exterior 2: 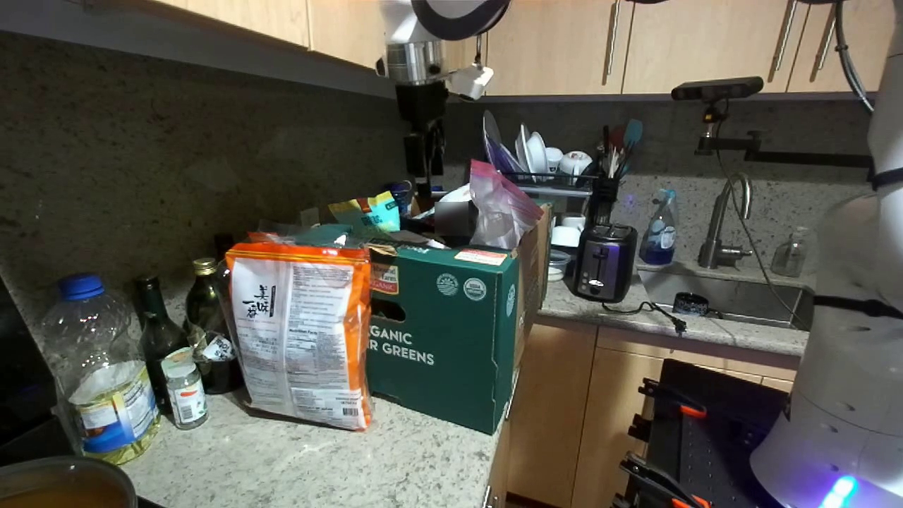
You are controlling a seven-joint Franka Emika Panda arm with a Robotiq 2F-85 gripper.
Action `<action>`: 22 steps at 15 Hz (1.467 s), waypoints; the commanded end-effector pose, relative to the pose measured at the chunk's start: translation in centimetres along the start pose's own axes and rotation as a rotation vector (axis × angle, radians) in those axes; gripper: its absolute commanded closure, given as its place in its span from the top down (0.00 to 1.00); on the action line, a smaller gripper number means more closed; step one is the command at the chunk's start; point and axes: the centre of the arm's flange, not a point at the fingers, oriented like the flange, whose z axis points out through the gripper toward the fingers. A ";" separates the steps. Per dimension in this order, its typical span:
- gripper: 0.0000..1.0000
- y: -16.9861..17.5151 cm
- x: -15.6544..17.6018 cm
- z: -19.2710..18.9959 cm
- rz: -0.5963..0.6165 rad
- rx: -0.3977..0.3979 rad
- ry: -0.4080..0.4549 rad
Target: Pick up the white box, put it on the table and open it
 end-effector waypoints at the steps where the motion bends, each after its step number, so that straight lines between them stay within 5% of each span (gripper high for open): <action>1: 1.00 0.1 4.2 1.4 0.007 0.013 0.027; 12: 1.00 0.9 7.9 5.8 0.480 -0.035 0.229; 22: 1.00 2.3 7.1 9.7 0.701 -0.106 0.029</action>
